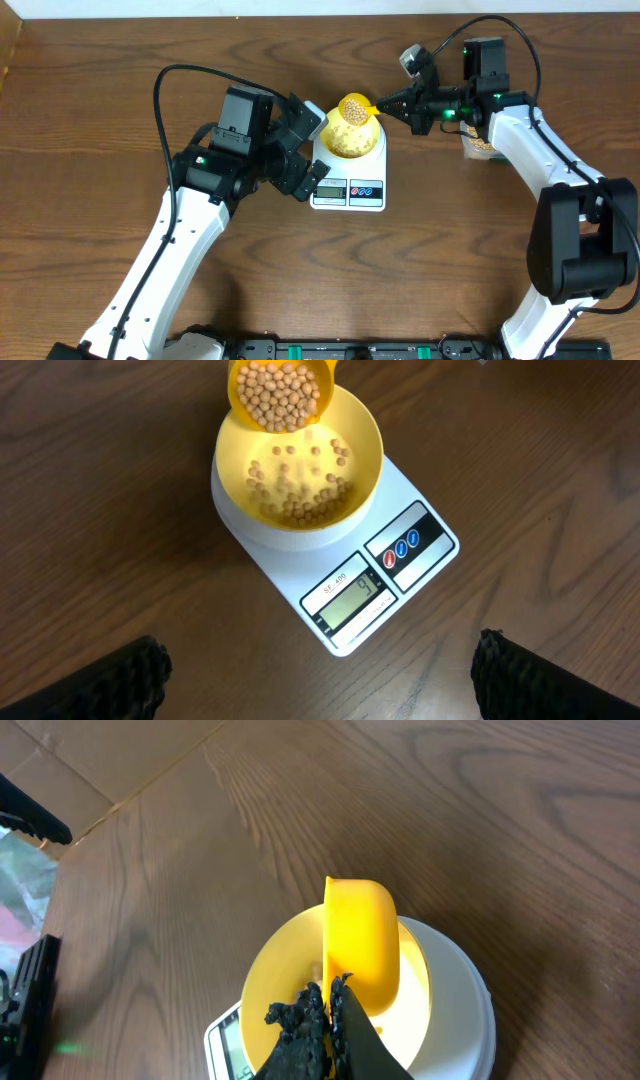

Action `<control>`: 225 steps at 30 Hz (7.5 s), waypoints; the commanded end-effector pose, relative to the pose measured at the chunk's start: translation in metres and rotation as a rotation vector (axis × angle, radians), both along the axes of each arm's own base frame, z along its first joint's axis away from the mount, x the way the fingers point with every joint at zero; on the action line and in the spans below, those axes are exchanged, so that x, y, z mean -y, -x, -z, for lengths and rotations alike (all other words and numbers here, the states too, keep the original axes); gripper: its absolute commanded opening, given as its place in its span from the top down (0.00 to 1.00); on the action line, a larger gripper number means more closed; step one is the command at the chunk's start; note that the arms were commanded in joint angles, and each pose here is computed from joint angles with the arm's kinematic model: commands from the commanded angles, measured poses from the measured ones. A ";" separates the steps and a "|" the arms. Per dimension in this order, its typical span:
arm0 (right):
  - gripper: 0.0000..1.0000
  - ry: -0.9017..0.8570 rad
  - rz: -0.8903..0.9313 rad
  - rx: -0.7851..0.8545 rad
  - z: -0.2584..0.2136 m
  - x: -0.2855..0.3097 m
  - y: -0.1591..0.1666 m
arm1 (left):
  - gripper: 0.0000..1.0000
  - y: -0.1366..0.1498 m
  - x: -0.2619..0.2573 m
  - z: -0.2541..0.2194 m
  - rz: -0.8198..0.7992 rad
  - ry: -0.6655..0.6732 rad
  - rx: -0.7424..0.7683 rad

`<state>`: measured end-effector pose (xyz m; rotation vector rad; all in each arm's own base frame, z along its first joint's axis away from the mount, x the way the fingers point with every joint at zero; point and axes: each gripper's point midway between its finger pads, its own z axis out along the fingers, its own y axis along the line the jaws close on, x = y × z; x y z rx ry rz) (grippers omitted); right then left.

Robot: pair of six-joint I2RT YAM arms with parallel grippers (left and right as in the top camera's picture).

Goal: Scoop item into bowl and weigh 50g on scale
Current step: 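Tilt the scoop to pour soybeans into the yellow bowl, then move the empty scoop with the right gripper back over the soybean tub, then lower the scoop into the soybeans and scoop toward the right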

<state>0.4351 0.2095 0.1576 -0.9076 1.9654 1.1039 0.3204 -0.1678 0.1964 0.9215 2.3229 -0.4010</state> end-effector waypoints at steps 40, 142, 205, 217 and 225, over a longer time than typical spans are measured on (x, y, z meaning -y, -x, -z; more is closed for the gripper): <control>0.99 0.055 -0.143 0.237 0.003 -0.014 0.007 | 0.02 0.003 0.000 -0.003 -0.002 0.016 -0.001; 0.99 0.239 0.045 0.467 -0.075 0.009 -0.004 | 0.02 0.003 0.000 -0.003 -0.002 0.016 -0.001; 0.99 0.815 1.221 -0.241 0.040 0.260 0.028 | 0.02 0.003 0.000 -0.003 -0.002 0.016 -0.002; 0.99 0.712 1.131 -0.271 0.061 0.237 0.029 | 0.02 0.003 0.000 -0.003 -0.002 0.016 -0.002; 0.99 0.632 1.060 -0.301 0.062 0.218 0.028 | 0.02 0.003 0.000 -0.003 -0.002 0.016 -0.001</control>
